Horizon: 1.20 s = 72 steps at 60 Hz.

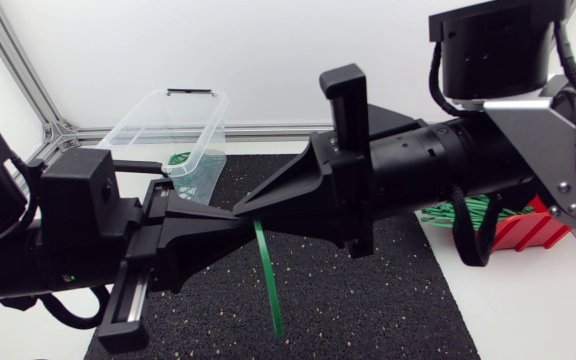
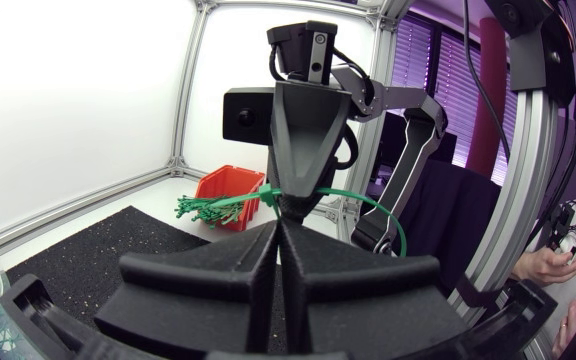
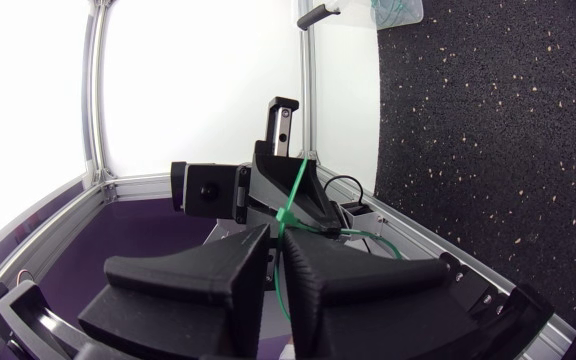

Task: Take a green cable tie from the red box, thread the tail through the head to close it, then place it in the transparent bin on the left.

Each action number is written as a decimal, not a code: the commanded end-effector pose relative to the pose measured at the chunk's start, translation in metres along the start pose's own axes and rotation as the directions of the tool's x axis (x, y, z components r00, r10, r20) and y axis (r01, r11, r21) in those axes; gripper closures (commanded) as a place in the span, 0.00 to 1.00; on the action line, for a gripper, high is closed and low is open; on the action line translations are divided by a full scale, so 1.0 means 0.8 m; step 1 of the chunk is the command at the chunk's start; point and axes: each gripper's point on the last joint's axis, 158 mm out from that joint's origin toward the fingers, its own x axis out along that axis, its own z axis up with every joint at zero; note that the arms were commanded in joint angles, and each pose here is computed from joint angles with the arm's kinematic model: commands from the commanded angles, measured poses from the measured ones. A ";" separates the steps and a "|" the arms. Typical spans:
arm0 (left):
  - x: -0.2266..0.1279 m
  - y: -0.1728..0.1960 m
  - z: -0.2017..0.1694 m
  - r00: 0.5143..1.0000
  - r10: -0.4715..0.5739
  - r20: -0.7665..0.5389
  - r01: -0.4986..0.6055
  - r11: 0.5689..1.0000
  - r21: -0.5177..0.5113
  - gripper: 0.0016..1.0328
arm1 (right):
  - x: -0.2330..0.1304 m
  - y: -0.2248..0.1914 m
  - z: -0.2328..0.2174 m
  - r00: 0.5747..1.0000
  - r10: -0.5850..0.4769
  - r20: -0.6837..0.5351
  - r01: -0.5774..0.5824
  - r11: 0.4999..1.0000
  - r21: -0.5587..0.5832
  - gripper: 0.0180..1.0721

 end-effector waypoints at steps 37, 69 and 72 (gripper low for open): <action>-0.005 0.015 -0.009 1.000 0.020 -0.009 -0.020 1.000 0.017 0.97 | -0.031 0.001 0.024 0.995 0.003 0.099 -0.005 1.000 0.015 0.62; 0.001 0.003 -0.013 1.000 -0.011 -0.019 0.012 1.000 0.013 0.97 | -0.020 -0.010 0.053 0.994 -0.021 0.107 0.015 0.998 0.055 0.72; 0.001 0.003 -0.013 1.000 -0.013 -0.019 0.013 1.000 0.013 0.97 | -0.020 -0.006 0.054 0.994 -0.018 0.108 0.012 0.999 0.049 0.74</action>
